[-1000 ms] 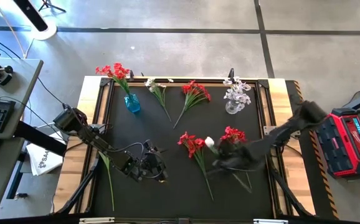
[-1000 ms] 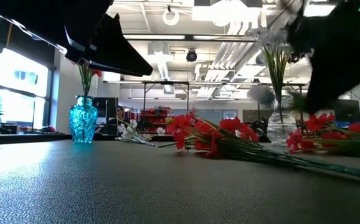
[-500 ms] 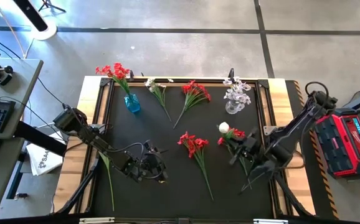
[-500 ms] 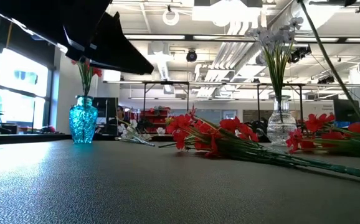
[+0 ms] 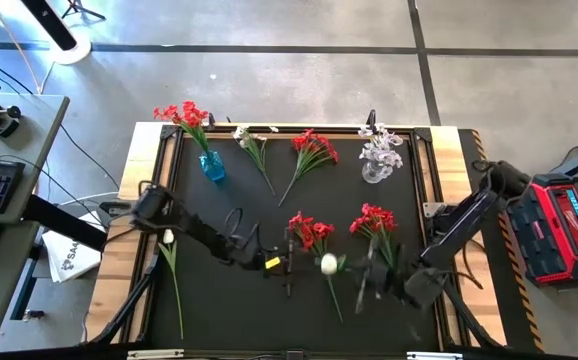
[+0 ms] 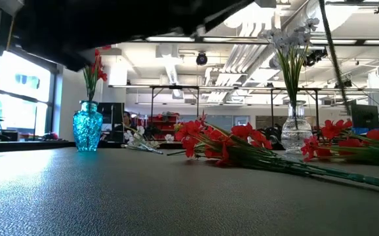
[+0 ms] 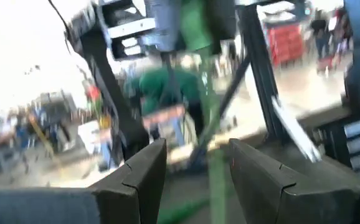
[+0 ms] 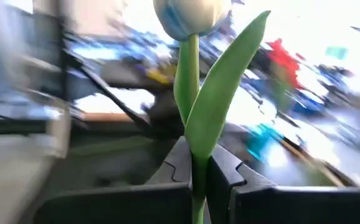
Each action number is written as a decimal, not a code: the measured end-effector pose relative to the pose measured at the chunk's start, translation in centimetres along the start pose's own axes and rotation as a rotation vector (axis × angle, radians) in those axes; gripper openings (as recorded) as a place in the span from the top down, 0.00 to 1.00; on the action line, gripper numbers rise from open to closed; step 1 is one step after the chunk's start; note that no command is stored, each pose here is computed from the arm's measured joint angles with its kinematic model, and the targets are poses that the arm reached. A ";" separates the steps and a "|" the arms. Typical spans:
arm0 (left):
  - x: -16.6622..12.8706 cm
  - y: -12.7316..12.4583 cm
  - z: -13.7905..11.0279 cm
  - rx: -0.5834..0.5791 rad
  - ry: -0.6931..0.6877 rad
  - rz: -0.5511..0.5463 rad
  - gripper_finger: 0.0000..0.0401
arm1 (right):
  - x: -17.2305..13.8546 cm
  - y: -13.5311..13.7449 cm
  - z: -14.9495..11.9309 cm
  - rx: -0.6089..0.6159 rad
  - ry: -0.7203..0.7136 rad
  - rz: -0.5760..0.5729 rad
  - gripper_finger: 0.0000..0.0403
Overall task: Sort flowers into vase by color
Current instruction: Put the white flower into the transparent vase, then put the red flowers into the blue vase
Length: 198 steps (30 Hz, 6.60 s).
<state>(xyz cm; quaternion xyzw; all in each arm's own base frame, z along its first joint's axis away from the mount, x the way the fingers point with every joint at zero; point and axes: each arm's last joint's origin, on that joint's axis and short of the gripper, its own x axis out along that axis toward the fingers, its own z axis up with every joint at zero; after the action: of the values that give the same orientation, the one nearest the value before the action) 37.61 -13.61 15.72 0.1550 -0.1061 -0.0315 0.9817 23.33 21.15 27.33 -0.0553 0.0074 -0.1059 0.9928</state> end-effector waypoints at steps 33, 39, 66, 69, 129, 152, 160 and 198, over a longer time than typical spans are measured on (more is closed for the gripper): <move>5.0 -0.9 2.4 -0.125 -0.015 -0.181 0.58 | 0.4 1.5 -0.6 -0.064 -0.070 -0.029 1.00; 5.5 -0.9 2.6 -0.097 0.021 -0.139 0.60 | 0.9 1.2 -0.7 -0.055 -0.073 -0.023 1.00; 4.8 -2.0 1.7 -0.041 0.245 0.101 1.00 | -3.3 4.4 2.9 -0.035 0.025 -0.187 0.55; 4.7 -1.9 1.7 -0.037 0.256 0.138 1.00 | -3.2 4.6 2.7 -0.005 0.056 -0.167 0.51; -1.6 -2.1 8.7 0.016 0.664 0.521 0.60 | -7.4 -16.9 8.9 0.120 0.148 -0.474 1.00; -1.4 -1.7 8.1 -0.016 0.661 0.573 0.60 | -9.3 -26.0 10.2 0.150 0.307 -0.880 1.00; -1.4 -1.7 8.1 -0.016 0.660 0.573 0.61 | -8.8 -25.7 9.8 0.237 0.273 -0.869 1.00; -1.4 -1.7 8.1 -0.029 0.658 0.577 0.60 | -6.6 -27.0 8.0 0.246 0.412 -0.793 0.42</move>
<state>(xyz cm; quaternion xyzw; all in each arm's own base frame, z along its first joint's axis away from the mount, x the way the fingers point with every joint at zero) 34.39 -17.47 22.43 0.1071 0.1737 0.2937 0.9339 11.46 -2.86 38.26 0.0867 0.1701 -0.4862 0.8527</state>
